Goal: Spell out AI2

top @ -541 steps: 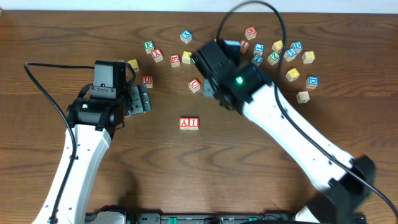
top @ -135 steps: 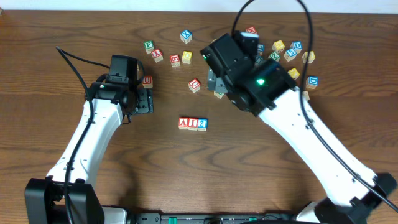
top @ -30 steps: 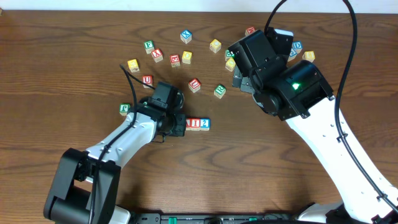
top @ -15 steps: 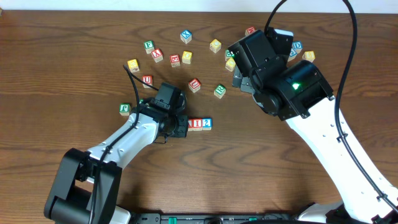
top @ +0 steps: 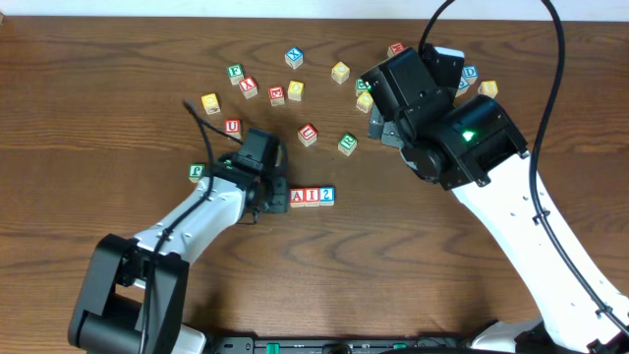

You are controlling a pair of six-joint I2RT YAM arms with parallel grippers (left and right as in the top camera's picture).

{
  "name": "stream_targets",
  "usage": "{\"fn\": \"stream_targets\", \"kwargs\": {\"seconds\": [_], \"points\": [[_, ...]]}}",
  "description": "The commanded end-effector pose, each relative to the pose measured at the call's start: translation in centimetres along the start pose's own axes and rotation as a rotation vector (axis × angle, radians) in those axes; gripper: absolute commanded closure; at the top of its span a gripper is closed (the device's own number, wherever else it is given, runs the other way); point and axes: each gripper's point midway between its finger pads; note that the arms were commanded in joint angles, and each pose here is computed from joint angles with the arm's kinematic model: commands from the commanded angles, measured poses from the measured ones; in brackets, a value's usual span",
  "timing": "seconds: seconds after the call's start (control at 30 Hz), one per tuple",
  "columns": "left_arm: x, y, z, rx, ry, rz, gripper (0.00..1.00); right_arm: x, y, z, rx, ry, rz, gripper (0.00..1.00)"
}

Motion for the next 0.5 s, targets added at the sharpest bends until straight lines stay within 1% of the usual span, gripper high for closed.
{"fn": "stream_targets", "kwargs": {"seconds": [0.0, 0.17, 0.2, 0.27, 0.3, 0.37, 0.4, 0.43, 0.47], "points": [[3.1, 3.9, -0.1, 0.038, -0.011, -0.107, 0.93, 0.1, 0.8, -1.7, -0.049, -0.033, -0.017, 0.01], [9.2, 7.9, -0.8, 0.012, -0.054, -0.232, 0.92, -0.4, 1.1, -3.1, -0.044, -0.058, -0.012, 0.01], [10.4, 8.4, -0.9, 0.01, -0.063, -0.257, 0.91, -0.5, 1.2, -3.3, -0.045, -0.062, -0.011, 0.01], [13.1, 9.5, -1.1, 0.019, -0.086, -0.316, 0.76, -0.6, 1.3, -4.0, -0.054, -0.072, -0.009, 0.01], [14.2, 9.8, -1.1, 0.022, -0.097, -0.343, 0.63, -0.6, 1.4, -4.3, -0.054, -0.075, -0.01, 0.01], [16.3, 10.3, -1.2, 0.026, -0.121, -0.4, 0.29, -0.5, 1.5, -4.8, -0.058, -0.08, -0.014, 0.01], [17.3, 10.3, -1.3, 0.026, -0.132, -0.427, 0.14, -0.3, 1.6, -5.1, -0.059, -0.082, -0.019, 0.01], [18.3, 10.3, -1.3, 0.025, -0.143, -0.451, 0.05, -0.2, 1.6, -5.3, -0.058, -0.083, -0.022, 0.01], [19.1, 10.2, -1.4, 0.023, -0.153, -0.47, 0.05, 0.0, 1.6, -5.5, -0.054, -0.084, -0.025, 0.01]]}}
Point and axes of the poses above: each gripper's point midway between its finger pads, its own x axis back along the fingers, its own z axis along the line the jaws close on, y = z × x, and after that the axes turned 14 degrees about x, right-handed
